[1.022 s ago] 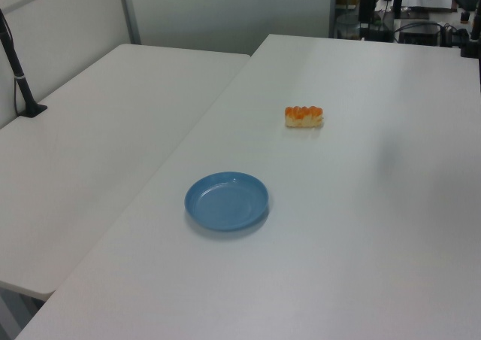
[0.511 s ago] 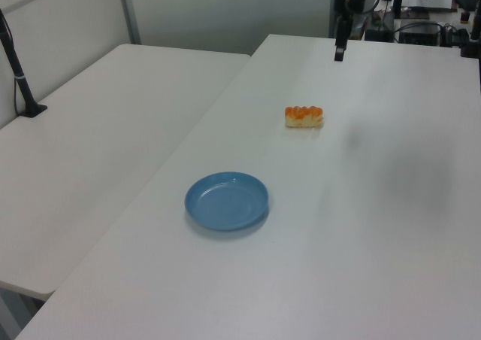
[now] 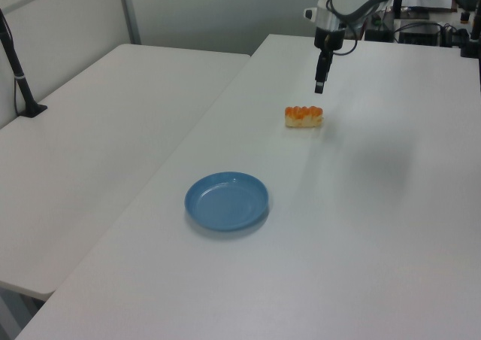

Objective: Put the bread on a plate
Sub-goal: 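Move the gripper down over the orange-topped bread roll, then close the gripper on the bread roll and lift it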

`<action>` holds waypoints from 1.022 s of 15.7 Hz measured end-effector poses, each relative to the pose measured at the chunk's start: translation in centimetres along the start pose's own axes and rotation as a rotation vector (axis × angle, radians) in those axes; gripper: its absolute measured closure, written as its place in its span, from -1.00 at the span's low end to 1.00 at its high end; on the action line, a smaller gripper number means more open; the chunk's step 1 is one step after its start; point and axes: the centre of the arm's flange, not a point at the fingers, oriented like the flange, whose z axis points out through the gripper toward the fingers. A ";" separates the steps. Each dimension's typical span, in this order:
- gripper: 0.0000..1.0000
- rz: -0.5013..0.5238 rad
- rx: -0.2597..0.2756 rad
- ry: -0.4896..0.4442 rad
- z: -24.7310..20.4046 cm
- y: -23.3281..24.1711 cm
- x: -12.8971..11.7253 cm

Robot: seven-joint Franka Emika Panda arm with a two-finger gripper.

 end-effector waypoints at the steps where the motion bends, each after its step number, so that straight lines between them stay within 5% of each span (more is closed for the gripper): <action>1: -1.00 -0.002 -0.001 0.001 1.0 -0.1 0.3; 13: -0.98 0.073 -0.074 0.027 9.5 -1.6 2.6; 16: -0.31 0.086 -0.077 0.035 9.2 -0.9 2.6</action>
